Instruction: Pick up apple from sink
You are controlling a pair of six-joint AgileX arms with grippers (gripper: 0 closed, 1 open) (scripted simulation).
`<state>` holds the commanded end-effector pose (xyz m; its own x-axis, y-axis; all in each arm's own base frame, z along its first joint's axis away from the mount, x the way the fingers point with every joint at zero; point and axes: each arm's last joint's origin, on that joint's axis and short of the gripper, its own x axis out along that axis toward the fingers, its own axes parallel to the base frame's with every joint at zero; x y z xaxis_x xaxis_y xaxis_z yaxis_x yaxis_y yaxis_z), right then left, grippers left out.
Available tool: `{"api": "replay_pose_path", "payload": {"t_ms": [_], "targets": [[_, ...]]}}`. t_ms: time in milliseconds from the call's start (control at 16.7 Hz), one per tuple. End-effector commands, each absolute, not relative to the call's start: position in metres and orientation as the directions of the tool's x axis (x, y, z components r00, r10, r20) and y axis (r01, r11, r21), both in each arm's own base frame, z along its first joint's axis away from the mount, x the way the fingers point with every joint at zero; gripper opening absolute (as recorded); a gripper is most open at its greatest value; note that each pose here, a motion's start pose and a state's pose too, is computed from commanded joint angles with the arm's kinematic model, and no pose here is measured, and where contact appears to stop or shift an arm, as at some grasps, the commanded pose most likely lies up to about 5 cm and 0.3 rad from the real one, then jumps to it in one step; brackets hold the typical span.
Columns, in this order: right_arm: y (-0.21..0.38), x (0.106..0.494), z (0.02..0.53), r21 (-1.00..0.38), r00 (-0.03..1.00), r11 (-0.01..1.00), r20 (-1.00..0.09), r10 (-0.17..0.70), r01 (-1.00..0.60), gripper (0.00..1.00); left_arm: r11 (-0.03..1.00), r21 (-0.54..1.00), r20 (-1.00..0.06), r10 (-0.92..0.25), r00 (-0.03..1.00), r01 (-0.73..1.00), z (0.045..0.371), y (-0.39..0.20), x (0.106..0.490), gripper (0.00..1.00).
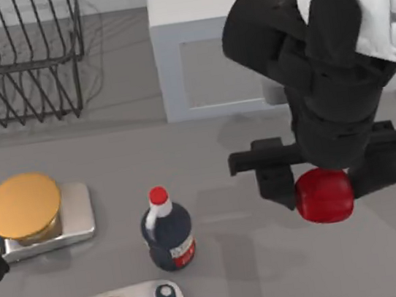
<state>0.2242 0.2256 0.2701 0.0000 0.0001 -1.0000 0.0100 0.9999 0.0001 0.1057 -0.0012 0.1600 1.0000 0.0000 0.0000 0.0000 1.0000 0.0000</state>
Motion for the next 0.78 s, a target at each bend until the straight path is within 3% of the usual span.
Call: {"api": "replay_pose_path", "payload": {"t_ms": [360,780], "targets": [[0.226,0.226,0.265,-0.004,-0.006,1.000,-1.000,-0.004,0.014,0.00,1.000,0.000,0.000,0.000,1.000,0.000,0.160,-0.001,0.106,1.00],[0.229,0.228,0.187,0.011,0.011,1.000,-1.000,0.011,0.011,0.00,1.000,0.000,0.000,0.000,1.000,0.000,0.160,-0.001,0.106,1.00]]}}
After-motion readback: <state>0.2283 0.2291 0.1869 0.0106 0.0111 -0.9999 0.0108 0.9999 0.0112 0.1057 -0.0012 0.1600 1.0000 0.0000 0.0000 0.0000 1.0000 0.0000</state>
